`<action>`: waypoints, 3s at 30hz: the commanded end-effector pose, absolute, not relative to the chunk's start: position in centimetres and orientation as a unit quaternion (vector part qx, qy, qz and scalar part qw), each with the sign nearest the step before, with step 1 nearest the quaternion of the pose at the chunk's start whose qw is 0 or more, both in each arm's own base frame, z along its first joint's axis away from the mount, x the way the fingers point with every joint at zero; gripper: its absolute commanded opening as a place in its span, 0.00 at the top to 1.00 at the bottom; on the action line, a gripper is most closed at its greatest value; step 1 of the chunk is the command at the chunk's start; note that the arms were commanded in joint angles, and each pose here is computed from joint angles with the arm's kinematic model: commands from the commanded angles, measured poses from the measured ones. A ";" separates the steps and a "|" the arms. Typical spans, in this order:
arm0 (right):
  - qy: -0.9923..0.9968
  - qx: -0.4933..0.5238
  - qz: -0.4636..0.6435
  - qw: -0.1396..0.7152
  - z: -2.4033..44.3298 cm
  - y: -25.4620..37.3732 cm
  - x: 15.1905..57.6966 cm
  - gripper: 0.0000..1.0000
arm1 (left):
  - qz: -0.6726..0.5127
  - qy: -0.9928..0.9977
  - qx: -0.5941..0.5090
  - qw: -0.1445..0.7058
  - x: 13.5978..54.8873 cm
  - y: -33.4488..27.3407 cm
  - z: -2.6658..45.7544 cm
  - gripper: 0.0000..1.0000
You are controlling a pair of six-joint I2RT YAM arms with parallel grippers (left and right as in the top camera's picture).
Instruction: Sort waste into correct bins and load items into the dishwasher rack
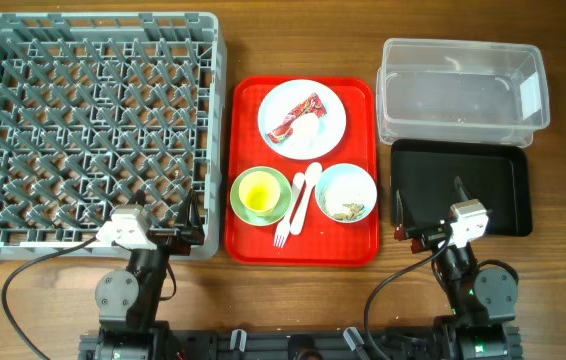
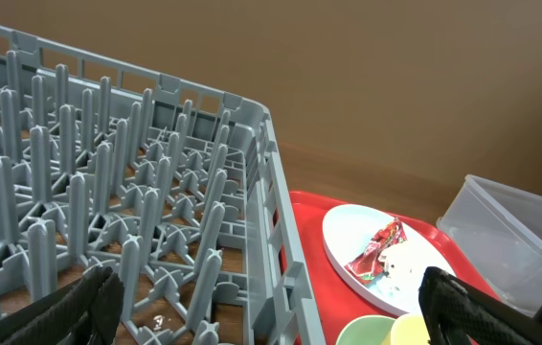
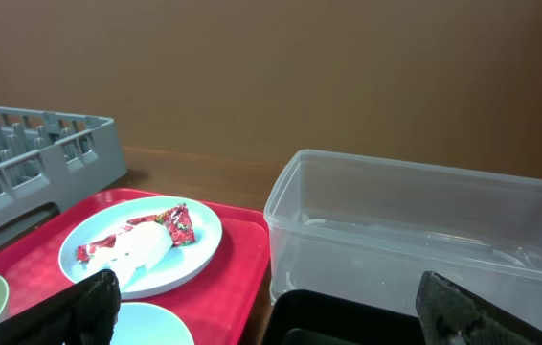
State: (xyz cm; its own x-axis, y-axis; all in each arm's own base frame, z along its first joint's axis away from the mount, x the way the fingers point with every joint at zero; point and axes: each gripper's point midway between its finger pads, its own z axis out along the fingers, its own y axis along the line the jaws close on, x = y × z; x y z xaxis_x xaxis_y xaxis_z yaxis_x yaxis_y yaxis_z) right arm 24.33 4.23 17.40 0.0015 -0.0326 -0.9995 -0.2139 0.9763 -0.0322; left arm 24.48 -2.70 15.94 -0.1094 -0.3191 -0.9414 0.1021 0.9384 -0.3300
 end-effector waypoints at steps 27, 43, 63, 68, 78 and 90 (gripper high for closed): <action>0.701 -0.102 0.065 0.703 17.4 4.6 24.3 0.00 | -0.153 0.730 -0.066 0.663 24.5 -2.7 15.7 0.00; 0.708 -0.071 0.076 0.699 18.3 4.1 24.1 0.00 | -0.148 0.726 -0.073 0.668 24.3 -2.4 16.8 0.00; 0.937 -0.037 0.096 0.333 24.7 5.2 31.3 0.00 | -0.074 0.931 -0.118 0.336 25.1 -1.7 18.3 0.00; 0.901 -0.080 0.216 0.368 27.0 10.2 36.1 0.00 | -0.073 0.932 -0.118 0.336 25.1 -1.7 18.2 0.00; 0.923 -0.086 0.118 0.357 18.7 20.8 40.6 0.01 | -0.073 0.932 -0.117 0.336 25.1 -1.7 18.2 0.00; 0.963 0.063 0.113 0.237 3.5 22.2 42.9 0.17 | -0.073 0.932 -0.117 0.336 25.1 -1.7 18.2 0.00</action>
